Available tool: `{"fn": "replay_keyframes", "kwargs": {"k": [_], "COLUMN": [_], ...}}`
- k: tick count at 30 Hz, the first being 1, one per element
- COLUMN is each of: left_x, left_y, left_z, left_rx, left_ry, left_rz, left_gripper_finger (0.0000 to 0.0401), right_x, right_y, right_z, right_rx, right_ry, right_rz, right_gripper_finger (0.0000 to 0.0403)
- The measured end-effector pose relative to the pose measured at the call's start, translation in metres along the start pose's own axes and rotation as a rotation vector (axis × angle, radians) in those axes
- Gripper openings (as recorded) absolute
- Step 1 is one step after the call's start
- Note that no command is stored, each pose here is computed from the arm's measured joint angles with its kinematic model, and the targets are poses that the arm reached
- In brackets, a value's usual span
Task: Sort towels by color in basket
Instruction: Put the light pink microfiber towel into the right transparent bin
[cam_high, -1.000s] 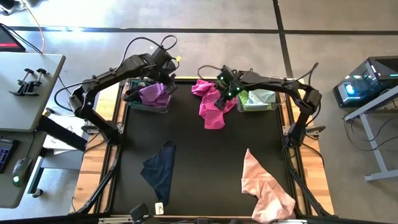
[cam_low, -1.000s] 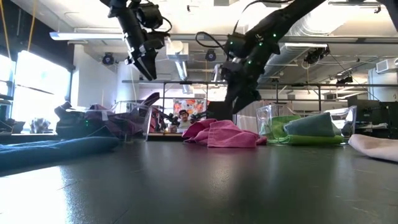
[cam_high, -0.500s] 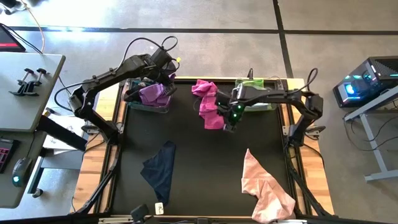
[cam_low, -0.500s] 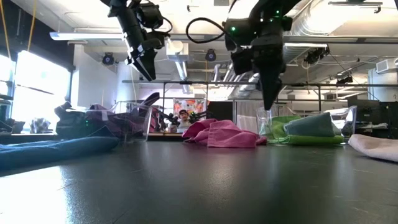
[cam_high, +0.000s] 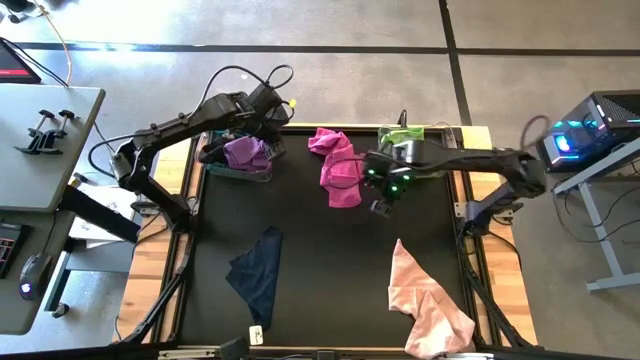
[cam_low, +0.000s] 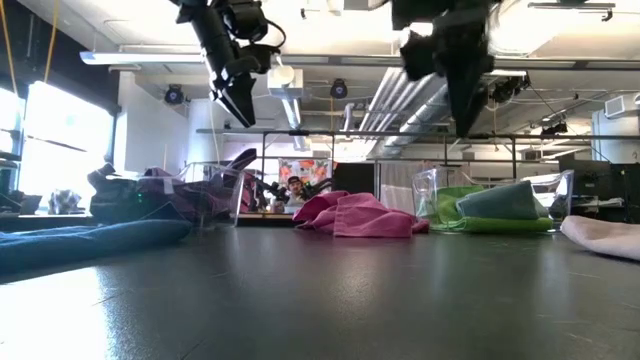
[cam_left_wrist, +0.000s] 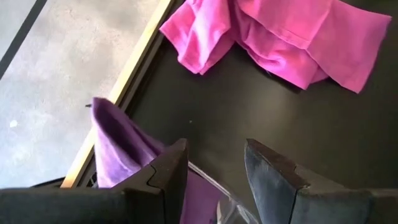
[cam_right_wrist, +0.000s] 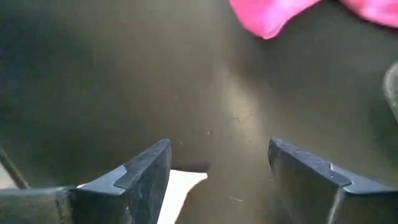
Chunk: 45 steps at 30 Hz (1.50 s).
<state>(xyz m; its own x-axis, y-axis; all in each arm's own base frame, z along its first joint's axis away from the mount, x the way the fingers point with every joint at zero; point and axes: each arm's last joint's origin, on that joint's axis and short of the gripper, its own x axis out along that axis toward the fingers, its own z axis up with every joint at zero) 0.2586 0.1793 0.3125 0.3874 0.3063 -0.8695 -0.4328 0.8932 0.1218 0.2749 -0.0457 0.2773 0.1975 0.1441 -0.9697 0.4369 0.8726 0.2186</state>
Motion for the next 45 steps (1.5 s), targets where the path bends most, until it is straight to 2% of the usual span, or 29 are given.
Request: {"fn": "replay_keyframes", "kwargs": {"k": [4, 10, 14, 19, 21, 25, 29, 37, 45], "left_x": [0.000, 0.000, -0.001, -0.001, -0.001, -0.002, -0.002, -0.002, -0.002], "left_y": [-0.004, -0.010, -0.015, -0.022, -0.024, -0.028, -0.032, -0.032, -0.039], "left_z": [0.001, 0.002, 0.003, 0.004, 0.006, 0.006, 0.006, 0.005, 0.005], "left_rx": [0.014, 0.029, 0.038, 0.057, 0.063, 0.071, 0.081, 0.085, 0.103], "left_ry": [-0.002, -0.005, -0.008, -0.018, -0.027, -0.029, -0.029, -0.017, -0.017], "left_rz": [-0.006, -0.018, -0.030, -0.040, -0.043, -0.049, -0.054, -0.056, -0.072], "left_gripper_finger": [0.0145, 0.0145, 0.0145, 0.0145, 0.0145, 0.0145, 0.0145, 0.0145, 0.0145], "right_x": [0.007, 0.039, 0.054, 0.082, 0.095, 0.117, 0.134, 0.157, 0.158], "right_y": [0.009, 0.033, 0.050, 0.050, 0.050, 0.041, 0.036, 0.028, 0.016], "right_z": [-0.035, -0.094, -0.120, -0.144, -0.149, -0.157, -0.160, -0.163, -0.154], "right_rx": [0.132, 0.339, 0.403, 0.533, 0.549, 0.629, 0.615, 0.649, 0.658], "right_ry": [-0.027, 0.104, 0.189, 0.287, 0.297, 0.315, 0.327, 0.405, 0.377], "right_rz": [0.088, 0.176, 0.160, 0.136, 0.163, 0.135, 0.105, 0.031, 0.020], "right_gripper_finger": [0.0264, 0.0264, 0.0264, 0.0264, 0.0264, 0.0258, 0.0232, 0.0148, 0.0047]}}
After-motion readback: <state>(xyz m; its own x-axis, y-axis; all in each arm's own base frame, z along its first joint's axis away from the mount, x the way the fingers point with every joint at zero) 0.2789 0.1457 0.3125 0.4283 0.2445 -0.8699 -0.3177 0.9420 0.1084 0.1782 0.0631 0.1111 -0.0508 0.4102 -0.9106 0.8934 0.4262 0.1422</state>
